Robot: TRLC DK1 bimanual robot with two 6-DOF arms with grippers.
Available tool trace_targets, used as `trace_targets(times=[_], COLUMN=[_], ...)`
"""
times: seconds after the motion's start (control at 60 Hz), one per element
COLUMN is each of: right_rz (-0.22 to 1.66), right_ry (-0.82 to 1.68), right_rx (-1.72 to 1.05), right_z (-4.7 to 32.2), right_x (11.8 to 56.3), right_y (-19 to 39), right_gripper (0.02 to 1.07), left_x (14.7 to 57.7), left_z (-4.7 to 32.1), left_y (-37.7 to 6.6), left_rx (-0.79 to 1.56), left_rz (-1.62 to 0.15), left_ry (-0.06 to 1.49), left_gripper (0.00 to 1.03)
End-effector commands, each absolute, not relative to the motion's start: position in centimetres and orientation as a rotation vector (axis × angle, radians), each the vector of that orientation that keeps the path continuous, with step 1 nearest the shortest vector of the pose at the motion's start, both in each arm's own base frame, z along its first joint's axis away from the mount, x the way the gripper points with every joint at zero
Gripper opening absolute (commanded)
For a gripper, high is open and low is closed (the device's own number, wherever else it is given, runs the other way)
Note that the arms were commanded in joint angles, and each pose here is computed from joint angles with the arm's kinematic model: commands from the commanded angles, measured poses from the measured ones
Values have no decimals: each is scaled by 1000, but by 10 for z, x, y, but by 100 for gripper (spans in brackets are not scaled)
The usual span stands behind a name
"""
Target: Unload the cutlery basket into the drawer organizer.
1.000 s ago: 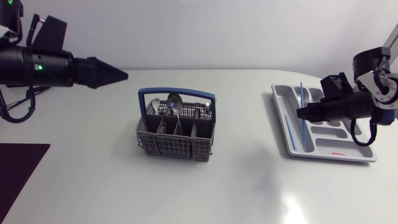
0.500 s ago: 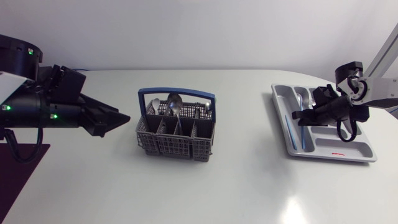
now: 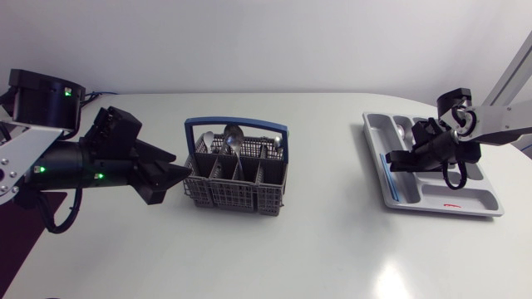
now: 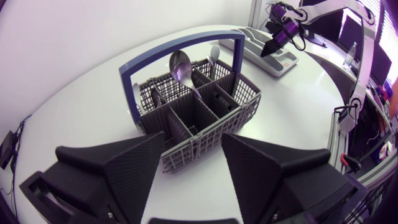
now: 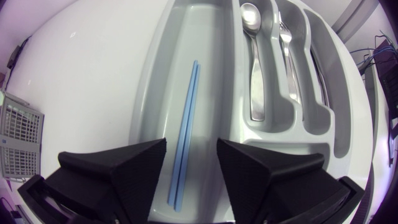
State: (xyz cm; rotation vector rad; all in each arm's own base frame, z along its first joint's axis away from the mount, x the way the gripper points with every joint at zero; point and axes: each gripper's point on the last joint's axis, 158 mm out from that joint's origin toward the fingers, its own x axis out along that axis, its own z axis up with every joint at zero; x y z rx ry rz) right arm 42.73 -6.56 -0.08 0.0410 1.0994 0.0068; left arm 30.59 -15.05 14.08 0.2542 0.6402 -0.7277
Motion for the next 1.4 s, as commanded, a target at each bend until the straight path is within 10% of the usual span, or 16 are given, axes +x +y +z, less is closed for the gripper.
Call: trace_targets(times=[0.0,0.35,0.6,0.933,1.383], right_rz=[6,397,548,666,975], right_ry=[1046,793,787,779,851], right_rx=[34,-60,-56,-11,57], right_z=[21,127,132,135,134], right_x=[427,400,403,417,360], right_y=[-54,111,186,238,286], right_gripper=[87,88,87,29,27], left_x=[303,299,296,302,360], left_z=[126,89,64,33,15], left_y=[-154,-144,-119,-118,-124], left_rx=[248,288,324,315,303], left_rz=[-737,-726,-671,-669,-631], left_ry=[671,732,773,816,784], left_gripper=[65,65,63,24,24])
